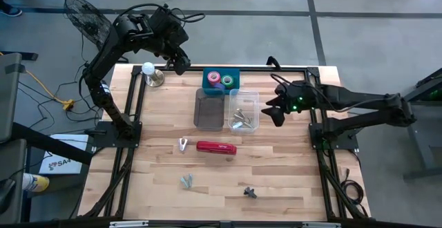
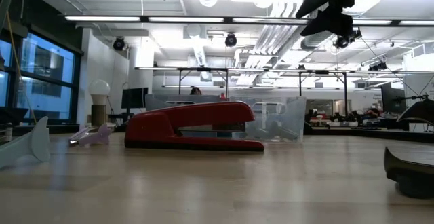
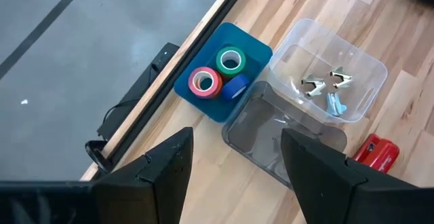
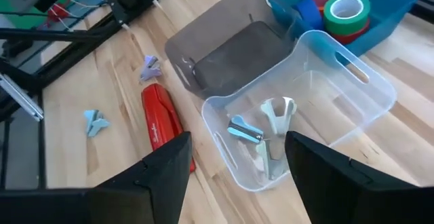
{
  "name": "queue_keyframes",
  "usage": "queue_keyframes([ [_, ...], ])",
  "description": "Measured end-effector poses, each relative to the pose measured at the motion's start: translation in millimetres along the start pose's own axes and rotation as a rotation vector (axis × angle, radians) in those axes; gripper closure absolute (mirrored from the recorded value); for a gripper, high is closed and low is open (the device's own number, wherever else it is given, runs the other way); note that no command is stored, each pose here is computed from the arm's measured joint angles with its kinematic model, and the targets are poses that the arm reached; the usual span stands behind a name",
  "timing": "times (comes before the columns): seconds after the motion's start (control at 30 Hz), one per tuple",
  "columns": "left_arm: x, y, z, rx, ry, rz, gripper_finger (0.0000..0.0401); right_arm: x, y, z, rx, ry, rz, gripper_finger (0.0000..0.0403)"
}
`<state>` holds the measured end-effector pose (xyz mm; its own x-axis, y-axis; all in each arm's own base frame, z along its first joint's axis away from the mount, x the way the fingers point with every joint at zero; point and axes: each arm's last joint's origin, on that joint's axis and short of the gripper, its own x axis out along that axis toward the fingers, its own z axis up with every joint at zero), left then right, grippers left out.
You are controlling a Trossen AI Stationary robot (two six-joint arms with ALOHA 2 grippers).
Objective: Pick and place Stapler, Stapler remover, tape
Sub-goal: Put the purple staple remover into the transparent bin
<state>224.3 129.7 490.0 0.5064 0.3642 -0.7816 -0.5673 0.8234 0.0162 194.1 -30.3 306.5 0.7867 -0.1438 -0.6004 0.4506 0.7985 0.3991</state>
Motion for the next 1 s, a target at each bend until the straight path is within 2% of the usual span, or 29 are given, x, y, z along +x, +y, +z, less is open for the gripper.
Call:
queue_keyframes([
  [0.27, 4.5, -0.6, -0.8, -0.034, 0.018, 0.006, 0.0181, -10.8, 3.8, -13.4, -0.052, 0.020, -0.086, 0.0173],
  [0.53, 44.5, -4.7, -15.7, -0.060, 0.197, 0.019, 0.0181, -18.3, 13.9, -20.8, -0.105, 0.012, -0.055, 0.0173],
  [0.7, 69.3, -9.0, -42.5, -0.069, 0.347, 0.041, 0.0181, -20.1, 16.0, -26.9, -0.137, 0.027, -0.089, 0.0173],
  [0.8, 78.6, -9.3, -64.8, -0.094, 0.418, 0.096, 0.0181, -20.7, 16.8, -29.6, -0.149, 0.035, -0.103, 0.0173],
  [1.0, 90.7, -19.1, -115.1, -0.192, 0.431, 0.106, 0.0181, -23.6, 19.2, -31.4, -0.158, 0.013, -0.112, 0.0173],
])
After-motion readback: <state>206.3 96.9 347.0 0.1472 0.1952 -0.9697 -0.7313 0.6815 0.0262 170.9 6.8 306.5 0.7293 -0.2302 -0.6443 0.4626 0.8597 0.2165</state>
